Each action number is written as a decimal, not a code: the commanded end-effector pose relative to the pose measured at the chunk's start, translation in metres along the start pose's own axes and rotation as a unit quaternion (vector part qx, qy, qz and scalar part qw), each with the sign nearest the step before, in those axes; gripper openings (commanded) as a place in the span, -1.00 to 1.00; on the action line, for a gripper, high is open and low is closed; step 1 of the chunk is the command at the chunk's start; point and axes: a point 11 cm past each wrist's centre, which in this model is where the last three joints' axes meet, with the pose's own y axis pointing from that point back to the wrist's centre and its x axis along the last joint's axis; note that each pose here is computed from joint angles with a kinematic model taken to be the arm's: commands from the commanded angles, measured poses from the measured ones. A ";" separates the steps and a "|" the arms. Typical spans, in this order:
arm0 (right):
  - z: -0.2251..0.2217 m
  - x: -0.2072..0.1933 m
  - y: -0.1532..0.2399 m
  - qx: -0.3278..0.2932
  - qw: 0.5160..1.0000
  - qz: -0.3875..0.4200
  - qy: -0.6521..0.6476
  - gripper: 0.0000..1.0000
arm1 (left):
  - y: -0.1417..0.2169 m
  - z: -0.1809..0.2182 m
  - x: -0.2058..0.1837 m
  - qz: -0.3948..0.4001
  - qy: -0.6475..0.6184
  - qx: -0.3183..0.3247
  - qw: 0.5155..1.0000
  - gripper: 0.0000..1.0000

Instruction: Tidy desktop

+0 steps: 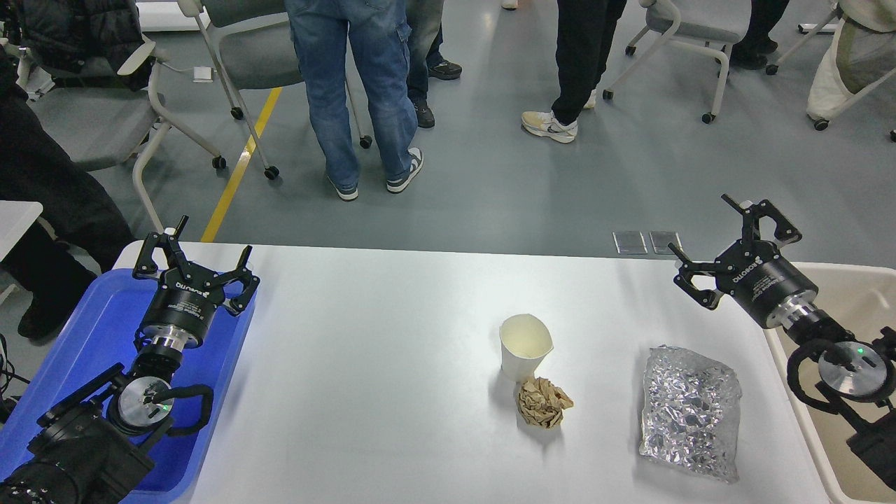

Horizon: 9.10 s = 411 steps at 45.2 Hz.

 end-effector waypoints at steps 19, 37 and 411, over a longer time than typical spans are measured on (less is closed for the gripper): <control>-0.009 0.001 0.002 0.004 1.000 0.001 0.008 1.00 | -0.001 0.001 -0.001 -0.001 -0.002 0.000 1.000 1.00; -0.041 -0.049 0.013 -0.012 0.994 -0.077 0.074 1.00 | -0.001 0.001 0.000 -0.001 -0.002 0.000 1.000 1.00; -0.028 0.195 0.126 -0.161 0.812 0.513 0.228 1.00 | -0.001 0.001 -0.001 -0.004 -0.002 0.002 1.000 1.00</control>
